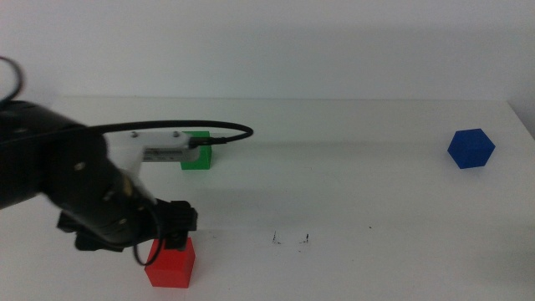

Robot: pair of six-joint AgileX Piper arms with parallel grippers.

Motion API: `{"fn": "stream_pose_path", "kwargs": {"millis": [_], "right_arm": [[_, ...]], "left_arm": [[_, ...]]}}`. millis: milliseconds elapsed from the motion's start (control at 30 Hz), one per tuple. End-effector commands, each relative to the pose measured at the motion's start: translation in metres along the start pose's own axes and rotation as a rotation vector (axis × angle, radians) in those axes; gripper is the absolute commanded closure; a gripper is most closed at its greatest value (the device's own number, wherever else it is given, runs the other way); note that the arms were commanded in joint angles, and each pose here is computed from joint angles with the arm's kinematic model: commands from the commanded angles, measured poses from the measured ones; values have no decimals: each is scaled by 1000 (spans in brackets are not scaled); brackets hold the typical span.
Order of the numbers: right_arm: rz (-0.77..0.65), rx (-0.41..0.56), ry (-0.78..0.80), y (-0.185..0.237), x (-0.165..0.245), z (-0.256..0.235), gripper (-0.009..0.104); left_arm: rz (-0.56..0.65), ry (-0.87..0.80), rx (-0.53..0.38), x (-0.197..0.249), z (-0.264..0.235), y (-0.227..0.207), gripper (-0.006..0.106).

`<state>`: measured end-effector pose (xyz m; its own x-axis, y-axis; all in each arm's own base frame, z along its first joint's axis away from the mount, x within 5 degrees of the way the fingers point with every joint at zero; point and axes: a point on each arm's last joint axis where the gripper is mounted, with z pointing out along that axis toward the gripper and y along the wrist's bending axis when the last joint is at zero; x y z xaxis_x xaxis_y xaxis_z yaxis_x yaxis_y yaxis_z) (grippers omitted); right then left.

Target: Stack red cubes first, then green, then blue cubes in a specific spot.

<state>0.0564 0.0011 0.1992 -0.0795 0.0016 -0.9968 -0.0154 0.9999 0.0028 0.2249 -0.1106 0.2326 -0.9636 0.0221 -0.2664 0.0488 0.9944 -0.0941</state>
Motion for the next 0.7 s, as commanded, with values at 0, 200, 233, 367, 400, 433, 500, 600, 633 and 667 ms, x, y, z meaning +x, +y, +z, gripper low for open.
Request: {"fn": "stream_pose_path", "kwargs": {"millis": [0,200,233,367,400,433,500,600,633,667], "right_arm": [[-12,10,-11,-1,0,0,2],[-12,10,-11,-1,0,0,2],[-12,10,-11,-1,0,0,2],[-12,10,-11,-1,0,0,2],[-12,10,-11,-1,0,0,2],[-12,10,-11,-1,0,0,2],[-12,10,-11,-1,0,0,2],[-12,10,-11,-1,0,0,2],[-12,10,-11,-1,0,0,2],[-12,10,-11,-1,0,0,2]], "left_arm": [[9,20,-13,-8,9,-5,7],[23,74,-18,-17,39,-11,7],[26,74,-21,-18,44,-12,7],[33,75,-28,-21,59,-13,7],[34,85,-33,-21,63,-13,8],[32,97,-38,-21,67,-12,10],[23,124,-51,-19,73,-12,18],[7,132,-52,-19,76,-12,54],[1,132,-47,-19,76,-13,61],[-15,133,-33,-21,73,-15,70]]}}
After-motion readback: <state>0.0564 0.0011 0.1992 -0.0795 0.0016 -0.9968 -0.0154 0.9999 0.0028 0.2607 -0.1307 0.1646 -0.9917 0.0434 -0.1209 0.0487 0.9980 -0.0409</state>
